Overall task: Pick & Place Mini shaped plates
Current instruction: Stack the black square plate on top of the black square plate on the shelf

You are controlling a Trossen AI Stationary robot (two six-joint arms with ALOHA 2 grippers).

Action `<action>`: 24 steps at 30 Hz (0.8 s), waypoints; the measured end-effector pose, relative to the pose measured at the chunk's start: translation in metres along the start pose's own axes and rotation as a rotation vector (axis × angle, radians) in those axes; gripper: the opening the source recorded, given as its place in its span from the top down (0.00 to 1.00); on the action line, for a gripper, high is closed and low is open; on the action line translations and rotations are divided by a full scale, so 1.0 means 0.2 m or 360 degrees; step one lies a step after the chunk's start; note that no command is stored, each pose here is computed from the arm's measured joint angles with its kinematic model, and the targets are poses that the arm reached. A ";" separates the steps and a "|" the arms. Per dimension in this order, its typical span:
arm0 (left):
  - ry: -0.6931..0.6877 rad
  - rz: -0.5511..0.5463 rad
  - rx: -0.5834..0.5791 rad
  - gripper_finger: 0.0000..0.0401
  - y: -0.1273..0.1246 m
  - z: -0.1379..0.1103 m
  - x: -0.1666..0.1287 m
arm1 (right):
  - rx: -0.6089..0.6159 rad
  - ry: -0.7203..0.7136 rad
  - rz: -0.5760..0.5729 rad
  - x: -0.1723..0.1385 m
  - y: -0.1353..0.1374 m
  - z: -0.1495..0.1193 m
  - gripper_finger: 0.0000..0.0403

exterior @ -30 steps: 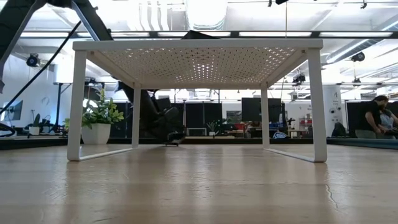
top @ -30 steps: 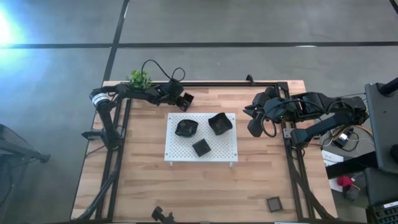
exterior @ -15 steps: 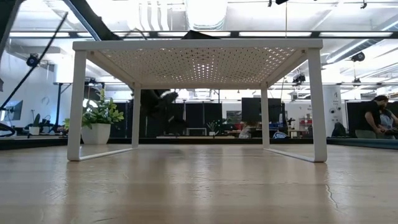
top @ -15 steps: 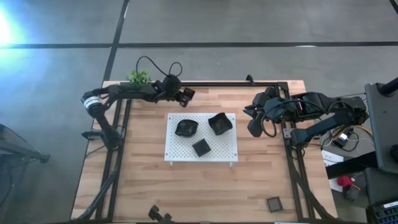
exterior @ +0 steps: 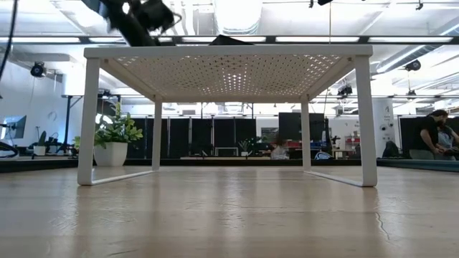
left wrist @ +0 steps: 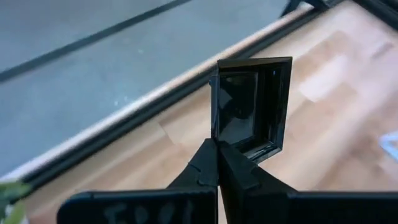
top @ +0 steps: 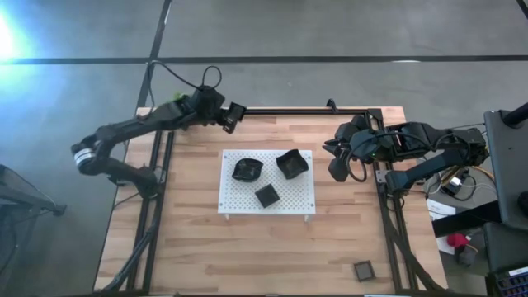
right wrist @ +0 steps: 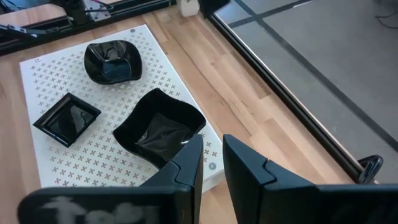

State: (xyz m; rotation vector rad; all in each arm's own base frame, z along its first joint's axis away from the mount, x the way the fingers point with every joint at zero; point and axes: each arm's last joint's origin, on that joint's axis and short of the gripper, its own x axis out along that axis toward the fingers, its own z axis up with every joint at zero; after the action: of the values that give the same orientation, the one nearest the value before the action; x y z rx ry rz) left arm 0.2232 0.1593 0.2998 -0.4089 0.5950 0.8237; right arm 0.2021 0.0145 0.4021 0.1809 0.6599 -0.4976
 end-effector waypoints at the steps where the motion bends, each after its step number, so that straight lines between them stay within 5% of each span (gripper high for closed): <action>1: 0.0017 -0.0015 -0.0004 1.00 -0.02 0.00 -0.04 | -0.0001 0.0000 0.0000 0.00 0.00 0.00 0.86; 14: 0.0082 -0.0516 -0.0105 1.00 -0.37 -0.05 -0.51 | -0.0023 0.0000 0.0000 0.00 0.00 0.00 0.86; 24: 0.0280 -0.0820 -0.0138 1.00 -0.68 -0.22 -0.59 | -0.0021 0.0000 -0.0001 0.00 0.00 0.00 0.86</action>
State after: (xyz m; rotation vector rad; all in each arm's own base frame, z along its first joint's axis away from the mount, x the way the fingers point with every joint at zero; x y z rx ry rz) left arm 0.2525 -0.0150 0.3562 -0.6848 0.5823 0.3214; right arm 0.2022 0.0145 0.4020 0.1685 0.6632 -0.4937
